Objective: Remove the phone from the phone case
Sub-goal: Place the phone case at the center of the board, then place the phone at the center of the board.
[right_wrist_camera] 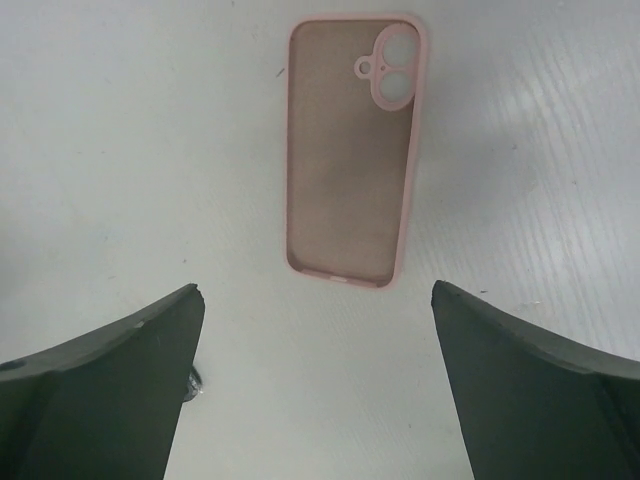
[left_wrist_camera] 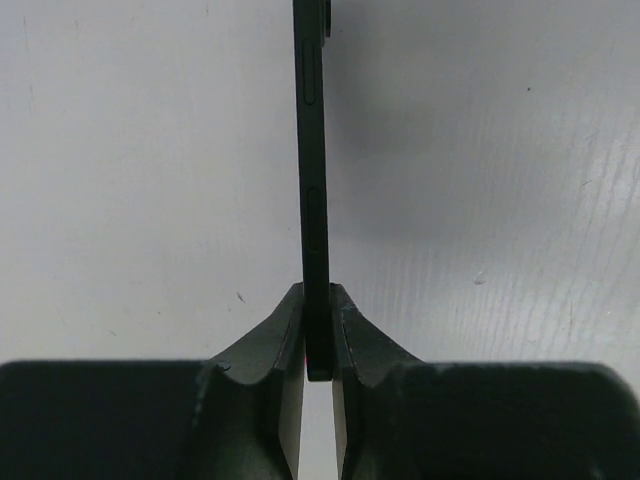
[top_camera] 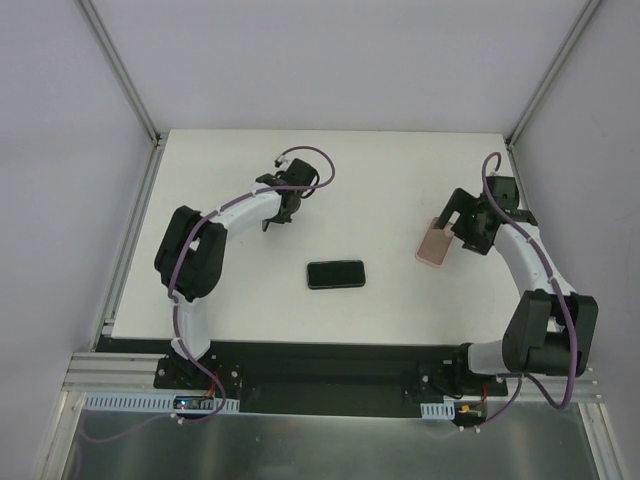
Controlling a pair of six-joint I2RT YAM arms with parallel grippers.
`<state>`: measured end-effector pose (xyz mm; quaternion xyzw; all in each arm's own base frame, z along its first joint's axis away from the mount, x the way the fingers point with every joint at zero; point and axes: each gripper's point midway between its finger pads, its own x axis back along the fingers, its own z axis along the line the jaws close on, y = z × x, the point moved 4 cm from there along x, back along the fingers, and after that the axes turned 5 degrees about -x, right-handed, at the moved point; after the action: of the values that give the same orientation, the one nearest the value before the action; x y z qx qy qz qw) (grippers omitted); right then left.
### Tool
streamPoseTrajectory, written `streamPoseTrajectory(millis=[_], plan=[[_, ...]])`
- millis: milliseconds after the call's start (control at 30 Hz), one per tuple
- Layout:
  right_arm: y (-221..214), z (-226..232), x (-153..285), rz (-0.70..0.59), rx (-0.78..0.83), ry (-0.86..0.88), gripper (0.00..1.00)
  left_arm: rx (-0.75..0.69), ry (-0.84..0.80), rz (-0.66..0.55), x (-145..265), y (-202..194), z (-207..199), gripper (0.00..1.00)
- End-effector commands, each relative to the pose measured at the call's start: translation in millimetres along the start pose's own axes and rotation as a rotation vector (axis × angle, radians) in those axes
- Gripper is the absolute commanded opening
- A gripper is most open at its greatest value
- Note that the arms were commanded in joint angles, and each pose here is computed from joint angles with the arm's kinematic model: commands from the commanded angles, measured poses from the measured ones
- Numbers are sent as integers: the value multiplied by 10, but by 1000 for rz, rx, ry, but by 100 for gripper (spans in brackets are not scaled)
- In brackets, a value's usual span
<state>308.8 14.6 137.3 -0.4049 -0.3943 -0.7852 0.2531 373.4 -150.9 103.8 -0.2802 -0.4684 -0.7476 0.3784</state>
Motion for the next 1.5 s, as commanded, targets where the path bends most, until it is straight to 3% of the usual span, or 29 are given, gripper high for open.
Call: streamPoseTrajectory(millis=[0, 167, 200, 567, 800, 933, 1000, 1300, 1467], plan=[[-27, -14, 308, -64, 4, 22, 100, -7, -31, 23, -27, 62, -49, 14], [-99, -19, 554, -110, 15, 53, 100, -3, -76, 52, -107, 36, -180, 32], [-120, -29, 582, -107, 17, 51, 100, -8, -89, 63, -128, 14, -212, 42], [-213, 3, 875, -119, 81, 101, 100, 52, -182, 38, 43, 128, -263, 62], [-543, 155, 780, -57, 230, 80, 99, 153, -299, -74, 635, 309, -62, 66], [-851, 358, 666, -17, 356, 52, 100, 193, -359, -100, 888, 211, 36, 67], [-1058, 489, 574, 18, 435, 47, 100, 211, -410, -122, 1056, 179, 80, 72], [-1781, 1234, 338, 121, 880, 144, 96, 244, -534, -35, 1230, -524, 96, 74], [-1872, 1537, 78, 185, 968, 163, 96, 265, -570, 54, 1175, -991, 43, 75]])
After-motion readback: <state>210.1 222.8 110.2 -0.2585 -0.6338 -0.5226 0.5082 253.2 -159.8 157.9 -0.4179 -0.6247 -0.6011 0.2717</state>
